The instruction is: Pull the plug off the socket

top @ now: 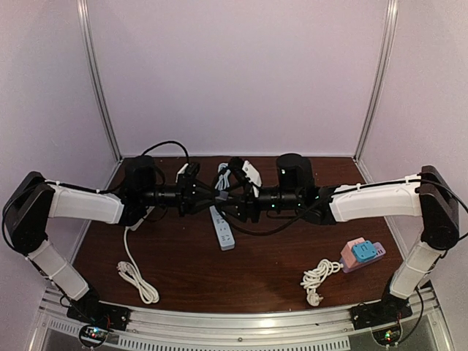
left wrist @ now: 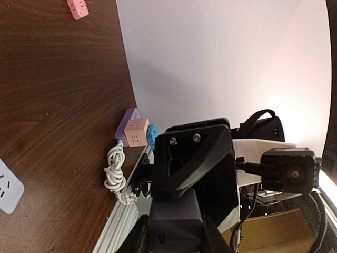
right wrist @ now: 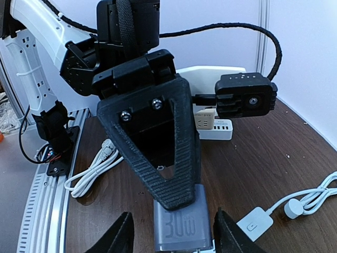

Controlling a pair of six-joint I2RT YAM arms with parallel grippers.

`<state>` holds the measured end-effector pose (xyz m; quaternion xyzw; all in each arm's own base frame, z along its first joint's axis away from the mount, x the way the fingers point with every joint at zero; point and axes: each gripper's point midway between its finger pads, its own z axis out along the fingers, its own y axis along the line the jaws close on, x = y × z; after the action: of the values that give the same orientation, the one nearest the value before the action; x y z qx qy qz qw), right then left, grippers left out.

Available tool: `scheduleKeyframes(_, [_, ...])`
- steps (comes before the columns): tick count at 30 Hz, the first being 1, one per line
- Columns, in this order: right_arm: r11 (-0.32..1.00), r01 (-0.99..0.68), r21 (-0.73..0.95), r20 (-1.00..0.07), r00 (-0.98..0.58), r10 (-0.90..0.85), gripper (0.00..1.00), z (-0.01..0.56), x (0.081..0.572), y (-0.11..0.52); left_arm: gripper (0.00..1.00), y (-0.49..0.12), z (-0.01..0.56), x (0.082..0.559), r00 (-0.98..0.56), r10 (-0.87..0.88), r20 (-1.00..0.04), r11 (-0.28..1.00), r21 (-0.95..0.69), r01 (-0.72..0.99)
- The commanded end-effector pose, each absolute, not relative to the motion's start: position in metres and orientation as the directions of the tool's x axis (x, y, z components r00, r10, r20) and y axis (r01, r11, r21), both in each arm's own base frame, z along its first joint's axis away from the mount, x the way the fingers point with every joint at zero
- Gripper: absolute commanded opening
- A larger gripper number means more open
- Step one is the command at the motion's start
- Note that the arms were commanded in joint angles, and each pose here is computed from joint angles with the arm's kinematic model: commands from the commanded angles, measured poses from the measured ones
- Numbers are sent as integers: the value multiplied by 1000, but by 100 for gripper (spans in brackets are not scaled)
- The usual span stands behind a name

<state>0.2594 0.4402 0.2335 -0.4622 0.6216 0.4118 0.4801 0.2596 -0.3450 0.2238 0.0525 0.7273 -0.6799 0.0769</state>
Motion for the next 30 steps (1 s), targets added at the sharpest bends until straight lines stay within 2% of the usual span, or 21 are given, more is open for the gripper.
scheduleKeyframes(1, [203,-976,81,-978,-117,-170,50,236,252,444,2,-348,244,257,-969,-11,-247,1,-969,247])
scheduleKeyframes(5, [202,-976,84,-980,-118,-162,43,239,253,445,2,-348,243,256,-970,-7,-244,-3,-970,244])
scheduleKeyframes(8, [200,-976,90,-978,-124,-169,34,237,253,446,3,-347,245,255,-970,-14,-242,-16,-970,242])
scheduleKeyframes(13, [209,-972,105,-978,-139,-156,19,238,253,446,12,-347,244,256,-972,-22,-234,-23,-972,235])
scheduleKeyframes(14, [212,-970,120,-977,-154,-151,16,239,253,446,19,-346,244,257,-972,-31,-232,-20,-972,233])
scheduleKeyframes(16, [225,-965,131,-974,-167,-151,10,238,256,446,39,-346,242,260,-972,-46,-230,-11,-973,231])
scheduleKeyframes(18, [242,-960,143,-968,-187,-170,7,234,258,446,54,-345,241,262,-971,-68,-231,2,-973,232])
scheduleKeyframes(23, [291,-943,163,-955,-225,-194,2,228,265,444,85,-339,233,276,-955,-106,-276,109,-958,264])
scheduleKeyframes(27, [357,-914,194,-940,-278,-199,0,224,276,438,96,-320,224,293,-938,-166,-305,231,-936,264])
scheduleKeyframes(30, [396,-886,242,-923,-335,-186,0,222,287,429,98,-299,220,304,-911,-203,-360,343,-897,278])
